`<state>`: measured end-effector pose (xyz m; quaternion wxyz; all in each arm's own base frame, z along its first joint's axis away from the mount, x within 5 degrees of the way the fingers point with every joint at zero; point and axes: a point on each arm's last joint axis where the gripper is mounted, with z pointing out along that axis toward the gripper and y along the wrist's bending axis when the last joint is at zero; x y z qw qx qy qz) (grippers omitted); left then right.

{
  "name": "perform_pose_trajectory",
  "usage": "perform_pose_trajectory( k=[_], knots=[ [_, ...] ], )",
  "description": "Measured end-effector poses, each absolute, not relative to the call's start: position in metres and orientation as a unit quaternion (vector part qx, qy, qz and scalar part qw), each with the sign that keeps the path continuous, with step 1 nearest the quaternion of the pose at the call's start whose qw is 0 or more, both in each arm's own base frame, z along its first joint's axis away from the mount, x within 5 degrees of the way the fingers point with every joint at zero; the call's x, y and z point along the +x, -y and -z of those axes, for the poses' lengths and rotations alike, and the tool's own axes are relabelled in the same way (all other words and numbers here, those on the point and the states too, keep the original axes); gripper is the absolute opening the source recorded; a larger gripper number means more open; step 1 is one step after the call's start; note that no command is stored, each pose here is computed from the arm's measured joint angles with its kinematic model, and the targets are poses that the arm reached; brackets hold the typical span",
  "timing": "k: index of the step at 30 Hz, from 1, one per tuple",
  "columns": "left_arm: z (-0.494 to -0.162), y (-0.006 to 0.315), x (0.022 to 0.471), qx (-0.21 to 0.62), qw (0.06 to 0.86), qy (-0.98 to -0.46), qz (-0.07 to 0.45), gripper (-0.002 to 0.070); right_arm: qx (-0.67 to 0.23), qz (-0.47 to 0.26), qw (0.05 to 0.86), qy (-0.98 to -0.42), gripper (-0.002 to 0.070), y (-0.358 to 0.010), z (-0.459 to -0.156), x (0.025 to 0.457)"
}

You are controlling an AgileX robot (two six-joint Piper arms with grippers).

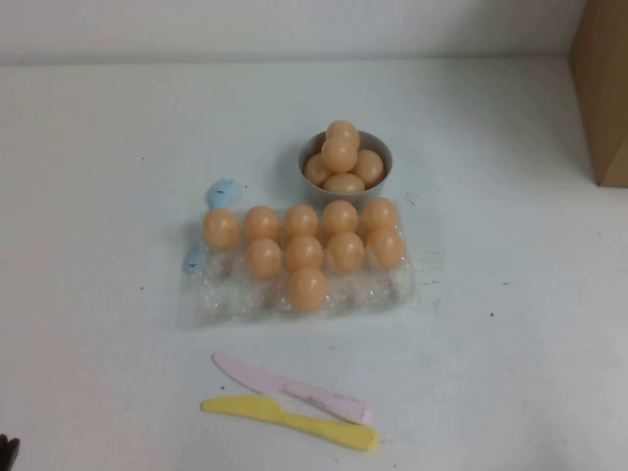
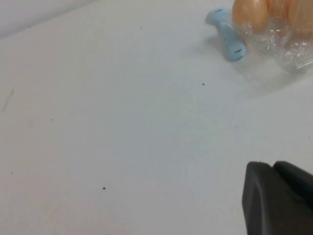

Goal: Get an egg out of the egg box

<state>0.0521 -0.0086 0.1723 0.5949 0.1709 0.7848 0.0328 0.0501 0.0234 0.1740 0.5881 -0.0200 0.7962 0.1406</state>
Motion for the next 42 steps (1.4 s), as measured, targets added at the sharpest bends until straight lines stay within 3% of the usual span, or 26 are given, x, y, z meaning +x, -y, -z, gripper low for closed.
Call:
perform_pose_trajectory(
  k=[15, 23, 26, 36, 42],
  knots=[
    [-0.172, 0.009, 0.052, 0.171, 0.595, -0.785, -0.033, -0.0004, -0.002, -0.17, 0.589, -0.79, -0.0017, -0.025, -0.176, 0.05],
    [-0.172, 0.009, 0.052, 0.171, 0.595, -0.785, -0.033, -0.0004, 0.155, -0.404, 0.568, -0.7, -0.0017, -0.036, -0.196, 0.049],
    [-0.172, 0.009, 0.052, 0.171, 0.595, -0.785, -0.033, -0.0004, 0.192, -0.443, 0.562, -0.672, -0.0017, -0.035, -0.201, 0.05],
    [-0.172, 0.009, 0.052, 0.171, 0.595, -0.785, -0.033, -0.0004, 0.216, -0.45, 0.566, -0.656, -0.0017, -0.032, -0.203, 0.051],
    [-0.172, 0.009, 0.052, 0.171, 0.594, -0.785, -0.033, -0.0004, 0.183, -0.42, 0.588, -0.666, -0.0017, -0.032, -0.203, 0.051]
  ],
)
